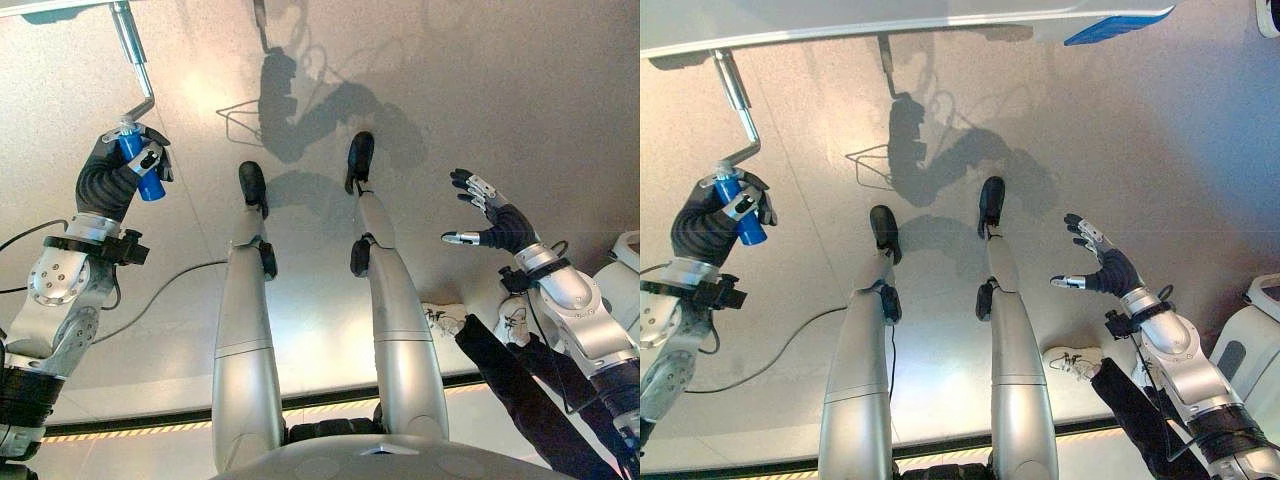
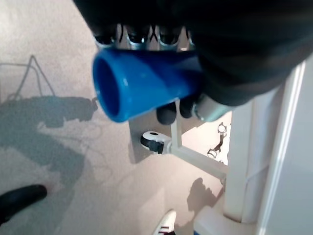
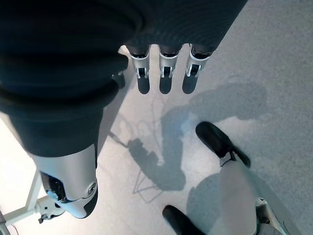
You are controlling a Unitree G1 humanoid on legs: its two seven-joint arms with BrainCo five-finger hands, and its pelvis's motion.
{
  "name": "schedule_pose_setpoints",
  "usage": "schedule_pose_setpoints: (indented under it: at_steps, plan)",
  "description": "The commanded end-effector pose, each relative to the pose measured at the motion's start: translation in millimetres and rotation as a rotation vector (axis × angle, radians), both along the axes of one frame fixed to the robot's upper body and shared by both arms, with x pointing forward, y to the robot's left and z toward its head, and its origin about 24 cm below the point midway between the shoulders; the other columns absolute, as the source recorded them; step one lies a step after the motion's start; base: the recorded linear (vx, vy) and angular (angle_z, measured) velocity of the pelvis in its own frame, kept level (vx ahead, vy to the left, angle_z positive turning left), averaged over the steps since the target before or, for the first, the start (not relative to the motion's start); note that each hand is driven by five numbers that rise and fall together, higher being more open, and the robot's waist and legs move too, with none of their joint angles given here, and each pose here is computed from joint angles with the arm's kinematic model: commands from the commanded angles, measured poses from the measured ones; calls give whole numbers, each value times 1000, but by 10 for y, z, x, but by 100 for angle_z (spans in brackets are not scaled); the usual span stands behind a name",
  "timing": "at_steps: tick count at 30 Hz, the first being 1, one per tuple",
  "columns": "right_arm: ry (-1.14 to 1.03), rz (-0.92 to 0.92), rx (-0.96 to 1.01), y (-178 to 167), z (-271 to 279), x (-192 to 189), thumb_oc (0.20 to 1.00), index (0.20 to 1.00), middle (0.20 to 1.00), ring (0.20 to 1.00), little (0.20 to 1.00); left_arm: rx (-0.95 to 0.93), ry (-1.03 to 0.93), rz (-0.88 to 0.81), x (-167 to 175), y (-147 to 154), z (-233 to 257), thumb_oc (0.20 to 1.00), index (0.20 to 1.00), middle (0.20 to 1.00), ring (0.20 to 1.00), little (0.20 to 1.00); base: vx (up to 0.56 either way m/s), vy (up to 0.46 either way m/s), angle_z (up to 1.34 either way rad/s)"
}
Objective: Raise the hospital bed
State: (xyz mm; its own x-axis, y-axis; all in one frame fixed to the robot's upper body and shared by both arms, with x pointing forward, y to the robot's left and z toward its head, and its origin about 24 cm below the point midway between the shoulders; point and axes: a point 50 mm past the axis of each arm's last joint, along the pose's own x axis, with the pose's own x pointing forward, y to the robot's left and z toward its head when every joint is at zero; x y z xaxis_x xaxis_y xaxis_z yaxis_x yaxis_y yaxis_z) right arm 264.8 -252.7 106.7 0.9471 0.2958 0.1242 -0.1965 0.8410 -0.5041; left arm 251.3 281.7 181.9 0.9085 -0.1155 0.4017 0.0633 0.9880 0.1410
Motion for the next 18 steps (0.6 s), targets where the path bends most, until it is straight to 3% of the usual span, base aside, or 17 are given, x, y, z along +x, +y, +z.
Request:
schedule_pose_setpoints:
  at_steps: [1,7,18]
  plan:
    - [-7,10,-14,-51,-1,-111,1000,1000,1000,1000,1000,-36,40,159,-160,323,-175,200,200,200,200,200,0,0,0]
    - [-9,9,-15,-49,16,-83,1000,1000,1000,1000,1000,-56,58,194,-71,375,-229,200,200,200,200,200,0,0,0]
    - [-30,45,-2,68,123,99,1000,1000,1000,1000,1000,-126,66,319,512,452,-130,200,200,200,200,200,0,5,0]
